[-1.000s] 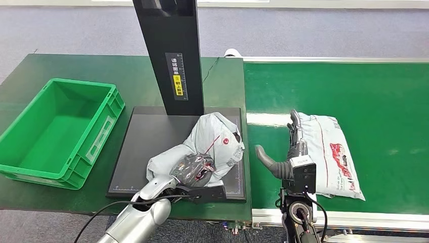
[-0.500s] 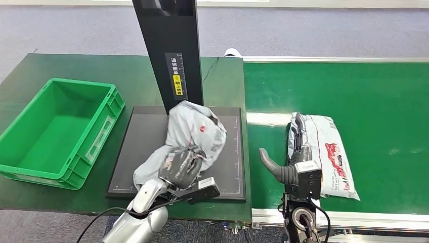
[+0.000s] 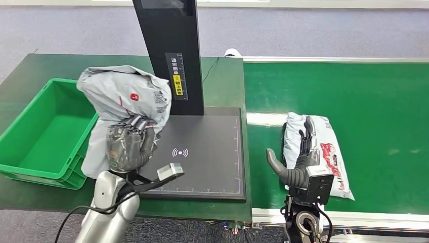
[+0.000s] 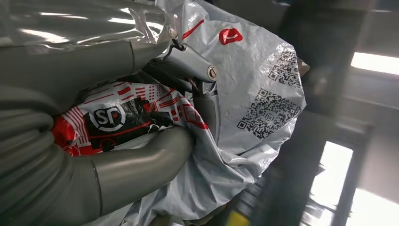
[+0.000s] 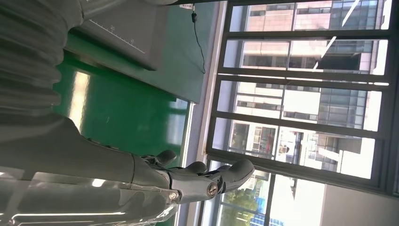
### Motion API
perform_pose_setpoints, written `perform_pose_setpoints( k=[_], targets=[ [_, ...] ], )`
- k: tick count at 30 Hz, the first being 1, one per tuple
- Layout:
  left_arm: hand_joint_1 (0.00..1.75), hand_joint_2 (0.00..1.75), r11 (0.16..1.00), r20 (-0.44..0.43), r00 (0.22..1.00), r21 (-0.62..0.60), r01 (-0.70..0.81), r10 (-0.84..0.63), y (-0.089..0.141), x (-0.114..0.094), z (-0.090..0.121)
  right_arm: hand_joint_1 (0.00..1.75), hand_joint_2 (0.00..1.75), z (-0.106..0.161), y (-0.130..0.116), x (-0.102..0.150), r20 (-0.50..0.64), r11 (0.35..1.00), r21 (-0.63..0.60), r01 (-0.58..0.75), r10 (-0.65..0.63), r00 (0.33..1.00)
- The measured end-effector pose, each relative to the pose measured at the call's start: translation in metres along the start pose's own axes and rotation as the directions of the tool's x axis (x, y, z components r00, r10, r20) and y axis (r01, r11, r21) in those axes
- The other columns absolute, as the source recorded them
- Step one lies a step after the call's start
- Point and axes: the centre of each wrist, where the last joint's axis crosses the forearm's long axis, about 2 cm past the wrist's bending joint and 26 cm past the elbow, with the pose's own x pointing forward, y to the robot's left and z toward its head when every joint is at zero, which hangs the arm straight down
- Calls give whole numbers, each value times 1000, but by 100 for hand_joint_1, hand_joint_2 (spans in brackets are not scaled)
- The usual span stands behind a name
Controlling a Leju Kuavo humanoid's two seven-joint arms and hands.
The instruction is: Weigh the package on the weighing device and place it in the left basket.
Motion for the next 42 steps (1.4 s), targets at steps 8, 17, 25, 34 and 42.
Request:
perform_pose_setpoints(
  k=[8,17,25,34,42],
  targets=[
    [175,175,956,-317,905,-166,241,-283,9,-80,-42,0,175,-2,-4,0,-1,1000,-9,-9,9,1000],
    [175,175,881,-435,778,-349,319,-454,17,-147,-62,0,175,-2,-4,-1,-3,1000,-4,-9,9,1000],
    [175,175,785,-498,638,-543,299,-587,37,-216,-61,0,175,-1,-5,-1,-18,1000,14,-14,14,1000],
    [175,175,765,-506,612,-581,280,-608,37,-228,-55,0,175,-1,-6,-1,-19,1000,14,-14,14,1000],
    [139,175,739,-532,562,-631,234,-633,46,-246,-49,0,175,3,-6,-2,-25,999,27,-18,19,1000]
  ],
)
